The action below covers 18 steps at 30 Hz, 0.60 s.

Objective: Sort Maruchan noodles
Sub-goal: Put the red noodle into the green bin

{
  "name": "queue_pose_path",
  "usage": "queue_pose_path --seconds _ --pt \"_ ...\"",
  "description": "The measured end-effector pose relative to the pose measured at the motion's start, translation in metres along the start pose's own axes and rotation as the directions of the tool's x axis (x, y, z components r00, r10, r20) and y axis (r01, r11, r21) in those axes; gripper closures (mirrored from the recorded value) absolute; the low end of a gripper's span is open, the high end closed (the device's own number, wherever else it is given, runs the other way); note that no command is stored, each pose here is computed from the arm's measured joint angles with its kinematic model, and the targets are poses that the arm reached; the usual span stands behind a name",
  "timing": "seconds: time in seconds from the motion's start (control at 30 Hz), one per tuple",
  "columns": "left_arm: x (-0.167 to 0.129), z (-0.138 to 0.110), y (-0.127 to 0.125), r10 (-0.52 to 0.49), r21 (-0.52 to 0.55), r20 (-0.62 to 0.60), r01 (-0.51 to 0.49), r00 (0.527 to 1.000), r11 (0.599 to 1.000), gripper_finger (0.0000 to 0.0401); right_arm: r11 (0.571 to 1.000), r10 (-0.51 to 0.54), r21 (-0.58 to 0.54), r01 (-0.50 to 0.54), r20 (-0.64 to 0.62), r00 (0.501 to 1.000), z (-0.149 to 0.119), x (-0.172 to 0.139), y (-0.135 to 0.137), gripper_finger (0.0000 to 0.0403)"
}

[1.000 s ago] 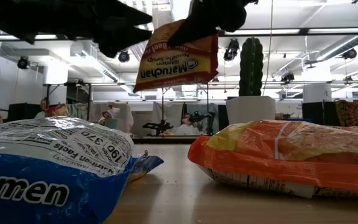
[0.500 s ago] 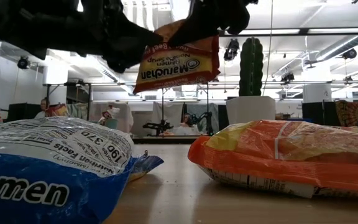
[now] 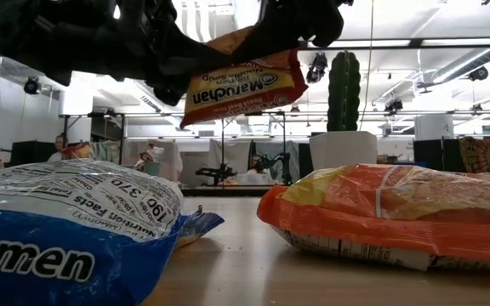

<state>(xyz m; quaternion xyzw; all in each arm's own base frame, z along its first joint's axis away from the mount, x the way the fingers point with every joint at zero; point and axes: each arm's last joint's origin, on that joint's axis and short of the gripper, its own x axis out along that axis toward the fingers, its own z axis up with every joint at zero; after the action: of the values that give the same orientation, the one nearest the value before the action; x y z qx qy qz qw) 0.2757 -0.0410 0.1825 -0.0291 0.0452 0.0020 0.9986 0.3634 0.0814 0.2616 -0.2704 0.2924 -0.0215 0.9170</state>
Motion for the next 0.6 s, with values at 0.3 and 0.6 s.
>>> queue_pose_path --seconds 0.3,0.6 --pt "-0.0001 -0.0002 -0.0001 -0.002 0.001 -0.001 0.002 1.000 1.000 0.0350 1.000 -0.003 0.025 0.003 -0.001 1.000 -0.0002 0.0002 -0.0003 0.0390" --pt "-0.0002 -0.0004 -0.0002 -0.003 0.000 -0.003 0.003 1.000 1.000 0.0363 0.998 -0.008 0.069 0.008 0.001 1.000 0.0001 0.0003 -0.0006 0.0338"
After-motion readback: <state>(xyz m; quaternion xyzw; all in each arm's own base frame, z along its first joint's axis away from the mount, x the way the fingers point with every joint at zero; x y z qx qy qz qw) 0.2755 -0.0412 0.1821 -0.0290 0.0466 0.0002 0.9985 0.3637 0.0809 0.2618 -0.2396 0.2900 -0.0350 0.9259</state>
